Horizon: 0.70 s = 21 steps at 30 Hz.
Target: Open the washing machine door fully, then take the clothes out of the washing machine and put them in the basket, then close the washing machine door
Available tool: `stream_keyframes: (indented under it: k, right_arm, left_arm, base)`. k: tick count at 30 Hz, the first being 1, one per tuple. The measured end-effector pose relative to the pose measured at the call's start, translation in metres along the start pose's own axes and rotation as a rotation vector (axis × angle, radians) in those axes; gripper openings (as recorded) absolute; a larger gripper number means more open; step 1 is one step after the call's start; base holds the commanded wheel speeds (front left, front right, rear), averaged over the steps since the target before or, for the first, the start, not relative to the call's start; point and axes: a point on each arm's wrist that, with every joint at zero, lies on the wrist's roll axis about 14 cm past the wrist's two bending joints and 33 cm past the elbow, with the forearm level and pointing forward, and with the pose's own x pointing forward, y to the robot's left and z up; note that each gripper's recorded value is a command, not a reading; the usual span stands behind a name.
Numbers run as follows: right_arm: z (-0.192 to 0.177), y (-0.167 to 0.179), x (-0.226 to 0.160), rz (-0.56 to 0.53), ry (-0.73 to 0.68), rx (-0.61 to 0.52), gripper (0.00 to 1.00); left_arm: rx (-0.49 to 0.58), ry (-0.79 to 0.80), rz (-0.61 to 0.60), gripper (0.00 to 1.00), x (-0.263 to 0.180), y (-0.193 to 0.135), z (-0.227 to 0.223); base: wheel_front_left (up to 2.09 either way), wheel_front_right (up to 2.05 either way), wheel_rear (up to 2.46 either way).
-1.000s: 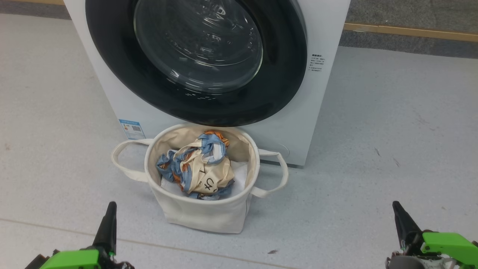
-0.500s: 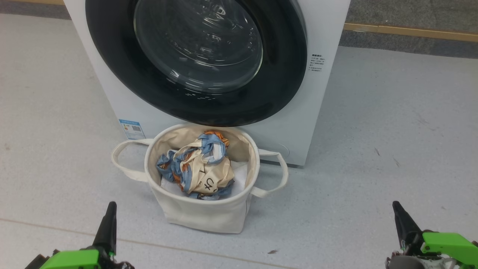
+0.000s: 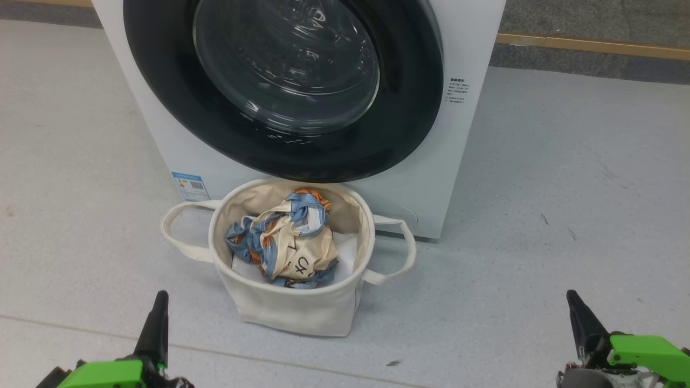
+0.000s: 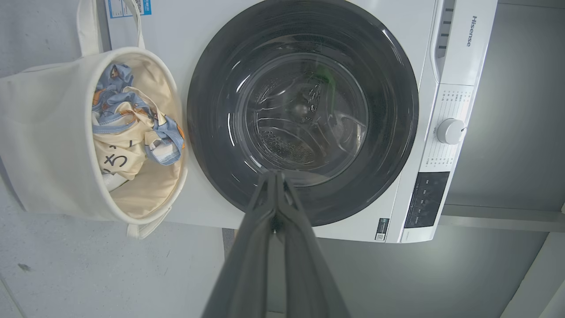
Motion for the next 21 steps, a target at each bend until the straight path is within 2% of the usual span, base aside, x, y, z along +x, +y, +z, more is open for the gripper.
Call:
stream_keyframes:
  k: [21]
  right_arm:
    - [0.0000,0.0000,0.0000,0.000,0.000,0.000,0.00]
  left_arm:
    - [0.000,0.000,0.000,0.00,0.0000,0.0000,0.0000]
  base:
    - [0.00,0.00,0.00]
